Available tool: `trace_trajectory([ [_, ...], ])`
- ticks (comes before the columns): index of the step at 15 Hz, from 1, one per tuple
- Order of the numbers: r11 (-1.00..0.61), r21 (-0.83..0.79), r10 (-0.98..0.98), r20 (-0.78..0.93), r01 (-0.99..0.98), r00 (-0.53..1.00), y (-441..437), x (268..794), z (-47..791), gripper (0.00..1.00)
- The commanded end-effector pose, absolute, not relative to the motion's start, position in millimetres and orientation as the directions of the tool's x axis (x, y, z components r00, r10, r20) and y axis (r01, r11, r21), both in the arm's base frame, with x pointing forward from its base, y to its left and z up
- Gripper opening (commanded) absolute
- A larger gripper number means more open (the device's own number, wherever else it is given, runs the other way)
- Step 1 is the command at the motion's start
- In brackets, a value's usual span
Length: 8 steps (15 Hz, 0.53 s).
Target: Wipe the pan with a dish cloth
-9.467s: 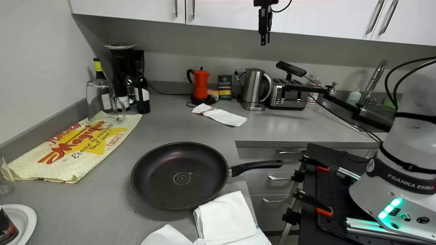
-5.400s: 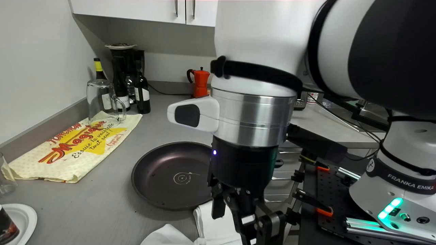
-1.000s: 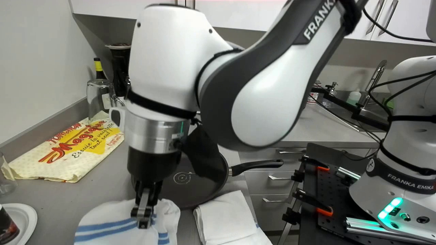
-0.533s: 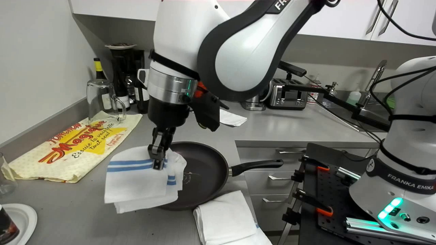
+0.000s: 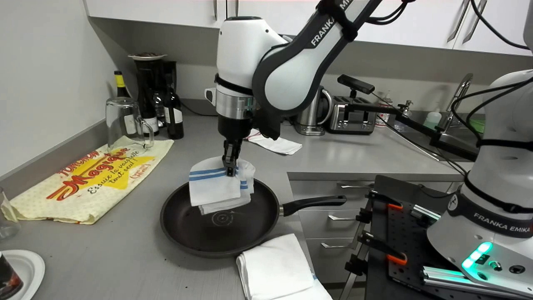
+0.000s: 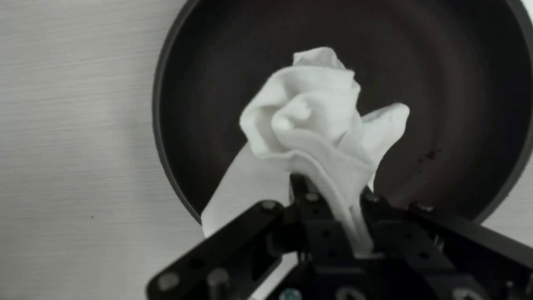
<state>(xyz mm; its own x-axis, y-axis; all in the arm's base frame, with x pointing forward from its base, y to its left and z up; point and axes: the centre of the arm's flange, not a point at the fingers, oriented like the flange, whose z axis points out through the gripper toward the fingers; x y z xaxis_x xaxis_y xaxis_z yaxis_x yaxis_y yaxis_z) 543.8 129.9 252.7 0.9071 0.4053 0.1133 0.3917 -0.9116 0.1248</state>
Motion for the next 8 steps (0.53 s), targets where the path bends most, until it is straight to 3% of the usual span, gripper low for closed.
trace_trajectory([
  [1, -0.891, 0.193, 0.431, 0.079, 0.410, 0.899, 122.6, 555.0, 228.6, 0.03],
  [8, -0.823, 0.369, 0.487, 0.066, 0.432, 0.871, 132.3, 568.7, 188.9, 0.03],
])
